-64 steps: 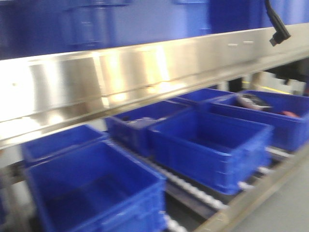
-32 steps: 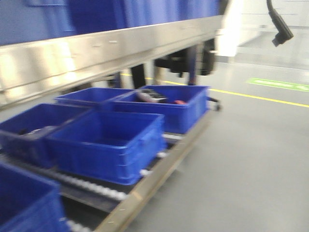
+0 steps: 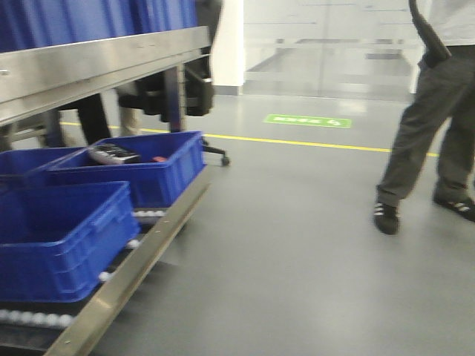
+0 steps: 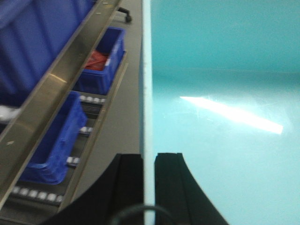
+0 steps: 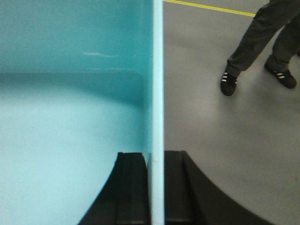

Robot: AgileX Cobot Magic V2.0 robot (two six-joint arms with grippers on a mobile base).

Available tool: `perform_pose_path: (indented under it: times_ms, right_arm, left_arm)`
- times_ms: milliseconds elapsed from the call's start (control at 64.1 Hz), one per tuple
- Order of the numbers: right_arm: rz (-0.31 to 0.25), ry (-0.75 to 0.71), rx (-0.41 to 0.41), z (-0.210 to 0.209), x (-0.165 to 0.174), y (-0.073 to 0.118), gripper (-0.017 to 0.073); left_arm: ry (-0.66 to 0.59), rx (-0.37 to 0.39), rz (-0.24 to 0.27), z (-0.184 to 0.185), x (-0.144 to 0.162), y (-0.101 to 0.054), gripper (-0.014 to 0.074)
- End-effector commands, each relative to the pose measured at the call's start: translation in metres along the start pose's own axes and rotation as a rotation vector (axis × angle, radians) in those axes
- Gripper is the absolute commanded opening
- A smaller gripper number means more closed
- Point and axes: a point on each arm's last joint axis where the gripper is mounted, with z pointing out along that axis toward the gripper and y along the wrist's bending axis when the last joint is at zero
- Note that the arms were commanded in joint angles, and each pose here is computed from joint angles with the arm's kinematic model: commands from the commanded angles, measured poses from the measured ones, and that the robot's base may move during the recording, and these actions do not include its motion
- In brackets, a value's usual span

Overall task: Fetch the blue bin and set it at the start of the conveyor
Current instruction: 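Pull the held bin back away from the shelf rack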

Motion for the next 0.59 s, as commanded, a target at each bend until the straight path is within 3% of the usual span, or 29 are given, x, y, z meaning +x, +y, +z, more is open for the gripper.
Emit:
perform_pose_path:
  times_ms: [0, 578]
  right_arm:
    - [-0.037, -0.060, 0.084, -0.0107, -0.0079, -0.0139, -0.0165]
    - [-0.037, -0.060, 0.084, -0.0107, -0.0079, -0.0139, -0.0165]
  left_arm:
    - [-0.066, -0.018, 0.013, -0.0120, -0.0085, 0.0046, -0.0111]
    - [-0.066, -0.018, 0.013, -0.0120, -0.0085, 0.0046, -0.0111]
